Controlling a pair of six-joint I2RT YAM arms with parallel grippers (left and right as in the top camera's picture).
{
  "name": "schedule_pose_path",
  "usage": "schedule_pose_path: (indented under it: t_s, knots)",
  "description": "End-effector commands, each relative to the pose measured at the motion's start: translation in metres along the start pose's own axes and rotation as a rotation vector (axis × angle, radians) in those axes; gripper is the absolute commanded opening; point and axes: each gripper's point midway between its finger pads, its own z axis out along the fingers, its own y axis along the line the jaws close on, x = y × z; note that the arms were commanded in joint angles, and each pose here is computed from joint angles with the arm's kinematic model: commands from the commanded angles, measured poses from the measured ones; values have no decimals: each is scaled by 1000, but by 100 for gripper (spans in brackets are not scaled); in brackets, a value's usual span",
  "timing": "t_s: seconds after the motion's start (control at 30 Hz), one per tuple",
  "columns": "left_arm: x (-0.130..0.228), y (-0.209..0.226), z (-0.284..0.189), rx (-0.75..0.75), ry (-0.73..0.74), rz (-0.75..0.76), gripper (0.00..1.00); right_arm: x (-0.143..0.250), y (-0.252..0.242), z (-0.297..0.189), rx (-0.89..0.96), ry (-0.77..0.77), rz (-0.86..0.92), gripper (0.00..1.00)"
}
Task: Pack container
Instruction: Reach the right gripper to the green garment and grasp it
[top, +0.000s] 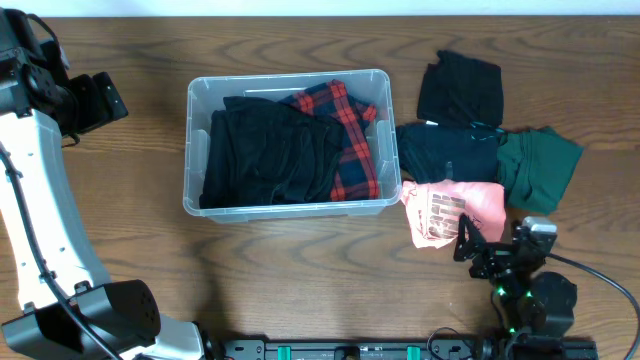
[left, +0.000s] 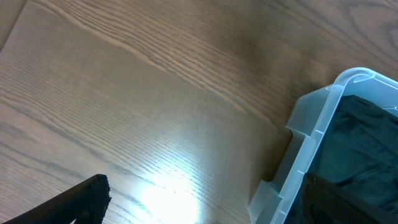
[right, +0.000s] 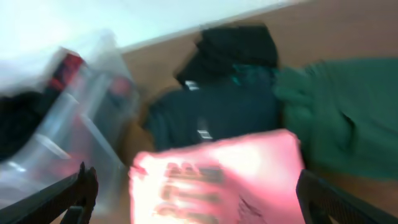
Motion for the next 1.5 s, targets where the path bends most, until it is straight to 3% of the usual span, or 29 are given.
schedule_pose_path:
  t_s: [0.0,0.1,0.2,0.47,0.57,0.63,0.73,0.83,1.03,1.17,1.47]
  knots:
    - [3,3,-2,-10,3,7,98,-24,30,-4,-161,-80,56,99]
    - [3,3,-2,-10,3,7,98,-68,46,-13,-217,-226,46,99]
    - [3,3,-2,-10,3,7,98,-94,50,-16,-195,-242,60,99]
    - [3,3,-2,-10,3,7,98,-103,33,34,18,176,122,99]
    - [3,3,-2,-10,3,7,98,-117,48,62,-55,304,23,99]
    - [3,3,-2,-10,3,7,98,-127,64,79,-144,369,18,99]
    - [3,3,-2,-10,3,7,98,-141,59,103,-129,404,40,99]
    - [3,3,-2,-10,3,7,98,-145,32,122,-59,456,93,99]
    - [3,3,-2,-10,3,7,98,-132,-71,133,159,581,274,99]
    - [3,3,-2,-10,3,7,98,-103,-137,119,248,685,351,99]
    - [3,3,-2,-10,3,7,98,-35,-209,114,287,834,466,99]
